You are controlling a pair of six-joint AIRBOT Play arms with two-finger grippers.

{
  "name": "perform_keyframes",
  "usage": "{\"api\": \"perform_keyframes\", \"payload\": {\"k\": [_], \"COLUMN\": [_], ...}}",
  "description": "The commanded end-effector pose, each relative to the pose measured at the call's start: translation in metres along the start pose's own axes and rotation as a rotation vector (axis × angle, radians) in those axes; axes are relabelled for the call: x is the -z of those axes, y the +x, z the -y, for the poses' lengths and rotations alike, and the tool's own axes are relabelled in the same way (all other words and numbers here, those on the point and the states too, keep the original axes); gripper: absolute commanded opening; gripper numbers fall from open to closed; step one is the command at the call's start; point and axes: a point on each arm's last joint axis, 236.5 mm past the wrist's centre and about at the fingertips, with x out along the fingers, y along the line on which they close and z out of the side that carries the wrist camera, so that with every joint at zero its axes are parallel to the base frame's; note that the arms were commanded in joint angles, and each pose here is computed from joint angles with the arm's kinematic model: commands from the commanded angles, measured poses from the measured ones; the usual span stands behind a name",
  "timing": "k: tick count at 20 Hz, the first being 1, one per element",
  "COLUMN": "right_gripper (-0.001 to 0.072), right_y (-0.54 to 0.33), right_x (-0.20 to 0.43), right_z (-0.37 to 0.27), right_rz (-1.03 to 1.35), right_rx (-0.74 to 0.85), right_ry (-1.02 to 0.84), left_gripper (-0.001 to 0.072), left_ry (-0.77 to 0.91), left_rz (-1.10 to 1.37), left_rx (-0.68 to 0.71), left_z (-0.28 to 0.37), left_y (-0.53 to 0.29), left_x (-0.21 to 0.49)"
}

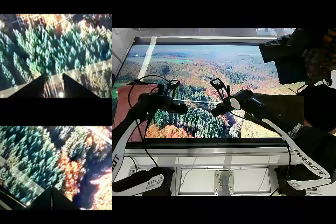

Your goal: Fold the clothes and pants, and hang the long-sleeved shirts on hangers.

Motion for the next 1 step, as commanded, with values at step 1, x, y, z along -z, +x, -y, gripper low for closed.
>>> {"api": "perform_keyframes", "payload": {"k": [1], "right_gripper": [0.0011], "right_y": [0.0002], "right_x": [0.0000], "right_z": [-0.0006], "right_rz": [0.000], "right_rx": [-0.001], "right_ry": [-0.001], "left_gripper": [0.0269], "left_ry": [0.000], "left_rz": [-0.001], "left_rx": [0.000], "left_z": [-0.0002], "left_y": [0.0002], "left_x": [0.0002]}}
